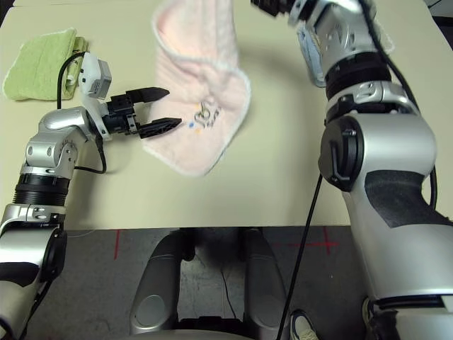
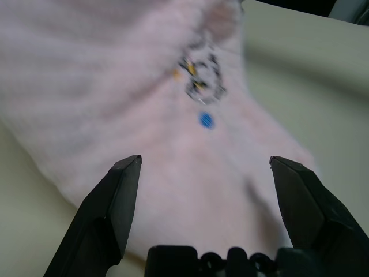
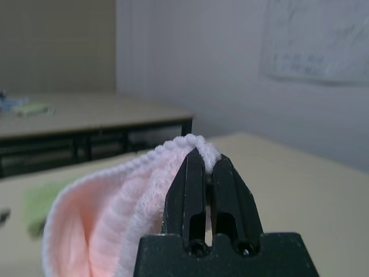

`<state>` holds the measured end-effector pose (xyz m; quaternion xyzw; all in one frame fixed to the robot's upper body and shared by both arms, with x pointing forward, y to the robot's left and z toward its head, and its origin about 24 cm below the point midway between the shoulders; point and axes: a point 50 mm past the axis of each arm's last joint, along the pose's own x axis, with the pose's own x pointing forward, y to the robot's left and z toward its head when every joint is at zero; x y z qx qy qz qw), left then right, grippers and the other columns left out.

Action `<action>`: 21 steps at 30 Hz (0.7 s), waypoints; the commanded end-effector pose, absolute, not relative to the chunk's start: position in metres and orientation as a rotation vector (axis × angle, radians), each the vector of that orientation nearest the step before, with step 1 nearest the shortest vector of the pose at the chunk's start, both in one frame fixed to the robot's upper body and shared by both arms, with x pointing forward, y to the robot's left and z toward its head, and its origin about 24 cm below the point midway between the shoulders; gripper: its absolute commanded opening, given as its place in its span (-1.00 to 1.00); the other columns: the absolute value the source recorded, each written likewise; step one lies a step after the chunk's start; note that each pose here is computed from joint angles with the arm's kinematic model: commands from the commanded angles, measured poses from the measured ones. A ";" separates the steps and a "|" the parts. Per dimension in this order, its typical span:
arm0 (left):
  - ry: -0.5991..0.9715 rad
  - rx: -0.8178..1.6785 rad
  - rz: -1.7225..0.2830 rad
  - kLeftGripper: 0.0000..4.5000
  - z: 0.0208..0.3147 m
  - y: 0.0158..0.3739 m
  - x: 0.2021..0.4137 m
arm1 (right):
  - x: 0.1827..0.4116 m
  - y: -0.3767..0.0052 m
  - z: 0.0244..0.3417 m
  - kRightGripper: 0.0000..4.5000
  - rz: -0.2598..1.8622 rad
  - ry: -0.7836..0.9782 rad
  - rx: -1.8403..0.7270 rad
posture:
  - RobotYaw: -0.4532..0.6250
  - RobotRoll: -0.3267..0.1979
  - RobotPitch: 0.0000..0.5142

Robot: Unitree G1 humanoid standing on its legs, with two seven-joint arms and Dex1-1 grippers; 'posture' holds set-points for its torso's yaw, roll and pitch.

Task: Fold the towel and set it aside.

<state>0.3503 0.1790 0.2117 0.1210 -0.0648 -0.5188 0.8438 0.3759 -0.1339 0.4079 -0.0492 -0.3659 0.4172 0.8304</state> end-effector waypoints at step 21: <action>-0.382 0.003 -0.915 1.00 0.277 0.137 0.371 | 0.347 -0.064 0.449 -0.99 1.032 -0.902 -0.165 | 0.05 0.25 0.26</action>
